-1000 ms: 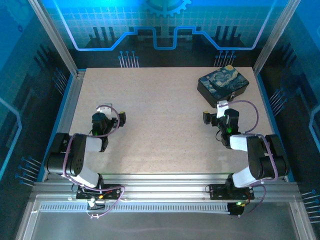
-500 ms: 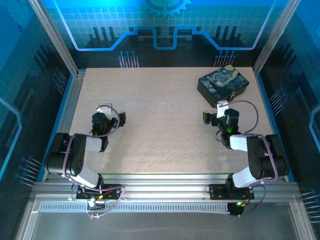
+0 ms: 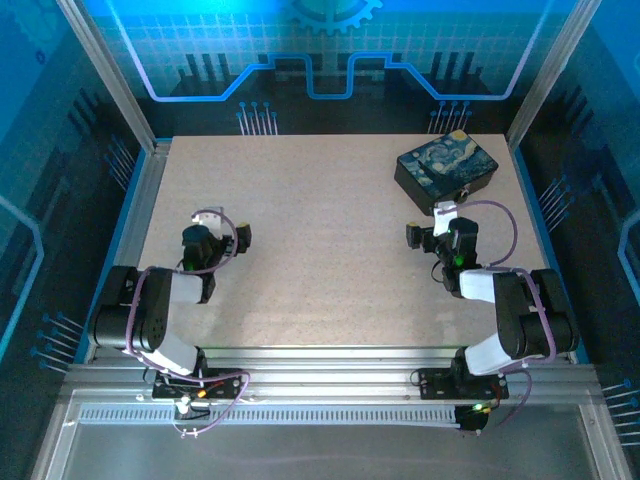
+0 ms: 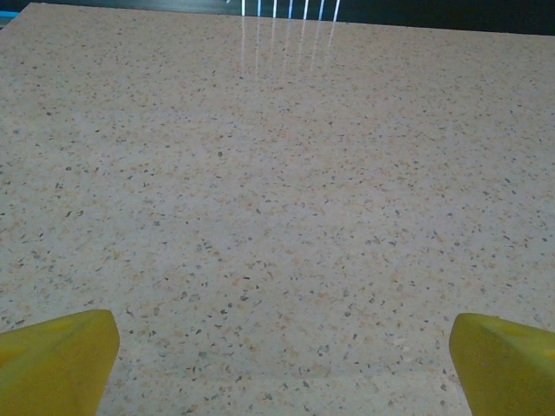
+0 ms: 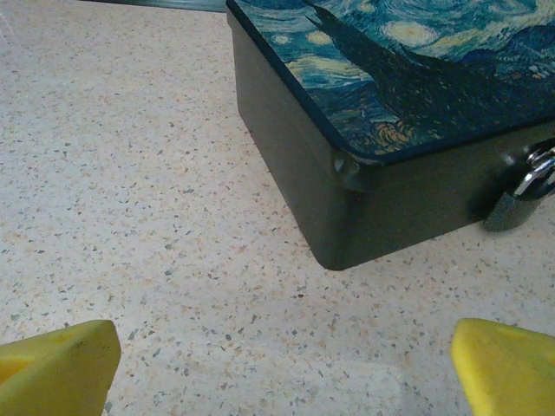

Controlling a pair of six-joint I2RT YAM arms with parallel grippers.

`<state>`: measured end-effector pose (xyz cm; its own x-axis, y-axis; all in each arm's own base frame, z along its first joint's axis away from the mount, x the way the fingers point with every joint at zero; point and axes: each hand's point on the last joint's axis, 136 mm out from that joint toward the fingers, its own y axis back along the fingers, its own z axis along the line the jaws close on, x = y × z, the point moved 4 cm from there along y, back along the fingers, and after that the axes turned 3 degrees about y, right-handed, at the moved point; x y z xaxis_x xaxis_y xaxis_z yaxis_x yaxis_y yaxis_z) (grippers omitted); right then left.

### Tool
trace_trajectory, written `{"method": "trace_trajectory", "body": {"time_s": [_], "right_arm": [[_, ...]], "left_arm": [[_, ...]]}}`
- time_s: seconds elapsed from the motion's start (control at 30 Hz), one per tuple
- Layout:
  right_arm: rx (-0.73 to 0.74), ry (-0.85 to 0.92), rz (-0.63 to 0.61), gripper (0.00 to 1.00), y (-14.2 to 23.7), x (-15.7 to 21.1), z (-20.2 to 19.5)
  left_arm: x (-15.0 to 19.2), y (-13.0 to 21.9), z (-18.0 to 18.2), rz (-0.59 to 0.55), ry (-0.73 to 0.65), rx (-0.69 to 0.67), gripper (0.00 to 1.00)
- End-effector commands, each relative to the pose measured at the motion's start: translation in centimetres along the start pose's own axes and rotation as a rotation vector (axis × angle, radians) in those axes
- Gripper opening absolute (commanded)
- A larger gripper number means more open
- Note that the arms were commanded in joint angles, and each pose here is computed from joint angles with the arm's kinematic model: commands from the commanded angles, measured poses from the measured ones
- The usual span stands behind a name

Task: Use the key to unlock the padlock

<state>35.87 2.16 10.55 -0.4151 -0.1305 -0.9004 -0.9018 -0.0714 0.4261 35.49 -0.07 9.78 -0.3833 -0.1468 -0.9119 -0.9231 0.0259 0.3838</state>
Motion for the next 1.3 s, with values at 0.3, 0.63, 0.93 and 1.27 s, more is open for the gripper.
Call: {"method": "trace_trajectory", "body": {"time_s": [0.3, 0.63, 0.93, 1.27], "right_arm": [[0.050, -0.295, 0.084, 0.94, 0.7, -6.7, -8.2], [0.000, -0.532, 0.162, 0.88, -4.5, -8.0, -14.8], [-0.040, -0.696, 0.201, 0.86, -8.9, -7.3, -16.6], [-0.056, -0.775, 0.245, 0.87, -12.1, -6.3, -17.1]], "left_arm": [[-8.8, 0.1, 1.7, 0.013, 0.178, -0.206, 0.99], [-9.0, -1.7, -0.4, 0.298, 0.300, -0.200, 0.94], [-8.7, -1.4, -5.0, 0.363, 0.234, -0.103, 0.94], [-7.8, -1.2, -6.5, 0.404, 0.188, -0.080, 0.94]]}}
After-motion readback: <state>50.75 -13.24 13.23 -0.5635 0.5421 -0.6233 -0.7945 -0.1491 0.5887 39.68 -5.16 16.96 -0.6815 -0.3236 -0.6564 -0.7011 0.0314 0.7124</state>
